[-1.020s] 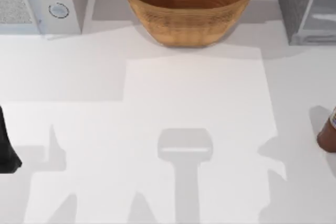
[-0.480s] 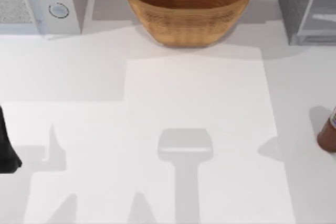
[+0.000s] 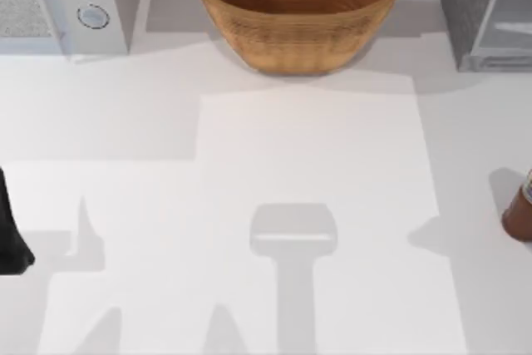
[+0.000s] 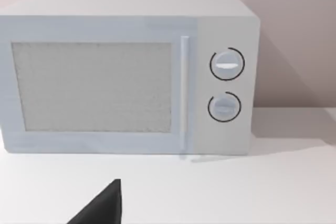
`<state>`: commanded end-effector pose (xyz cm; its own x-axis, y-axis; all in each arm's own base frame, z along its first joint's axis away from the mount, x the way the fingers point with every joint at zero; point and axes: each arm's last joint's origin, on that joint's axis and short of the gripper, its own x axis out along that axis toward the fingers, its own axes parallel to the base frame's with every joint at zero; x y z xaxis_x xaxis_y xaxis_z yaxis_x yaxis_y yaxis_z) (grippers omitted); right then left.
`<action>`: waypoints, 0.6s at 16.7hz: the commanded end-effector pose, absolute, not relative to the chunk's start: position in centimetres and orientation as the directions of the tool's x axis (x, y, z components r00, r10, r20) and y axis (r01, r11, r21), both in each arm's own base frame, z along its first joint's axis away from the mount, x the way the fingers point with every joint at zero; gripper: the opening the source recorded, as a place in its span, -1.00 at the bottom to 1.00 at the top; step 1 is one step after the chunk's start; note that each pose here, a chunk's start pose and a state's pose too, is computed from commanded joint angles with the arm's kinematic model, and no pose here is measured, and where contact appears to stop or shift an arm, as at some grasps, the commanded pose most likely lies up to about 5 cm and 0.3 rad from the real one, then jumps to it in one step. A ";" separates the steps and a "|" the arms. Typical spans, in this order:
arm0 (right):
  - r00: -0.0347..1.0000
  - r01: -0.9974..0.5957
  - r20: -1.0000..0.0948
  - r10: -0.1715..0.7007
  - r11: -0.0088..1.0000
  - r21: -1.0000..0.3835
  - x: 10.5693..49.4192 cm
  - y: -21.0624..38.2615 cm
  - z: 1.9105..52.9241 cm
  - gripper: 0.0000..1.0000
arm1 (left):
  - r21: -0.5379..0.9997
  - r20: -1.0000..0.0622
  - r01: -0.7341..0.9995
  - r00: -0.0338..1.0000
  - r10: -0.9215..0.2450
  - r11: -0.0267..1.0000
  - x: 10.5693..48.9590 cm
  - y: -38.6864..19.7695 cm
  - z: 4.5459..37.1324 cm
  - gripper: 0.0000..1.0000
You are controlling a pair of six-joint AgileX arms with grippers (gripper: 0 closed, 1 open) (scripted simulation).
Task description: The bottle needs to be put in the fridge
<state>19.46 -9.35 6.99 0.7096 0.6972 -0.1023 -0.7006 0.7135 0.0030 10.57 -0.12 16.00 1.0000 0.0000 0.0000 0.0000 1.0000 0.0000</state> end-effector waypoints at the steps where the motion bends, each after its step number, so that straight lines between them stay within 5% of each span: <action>1: 0.710 -0.700 -0.103 0.697 0.714 0.003 19.9 -9.2 7.0 1.00 | 0.000 0.000 0.000 1.000 0.000 1.000 10.6 -0.1 16.0 1.00; 10: 0.710 -0.700 -0.100 0.697 0.714 0.003 22.9 -5.5 6.4 1.00 | 0.000 0.000 0.000 1.000 0.000 1.000 10.6 -0.1 16.0 1.00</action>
<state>22.95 -5.51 6.40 0.7105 0.6966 -0.0996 -0.6999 0.7142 0.0028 10.57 -0.12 16.00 1.0000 0.0000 0.0000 0.0000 1.0000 0.0000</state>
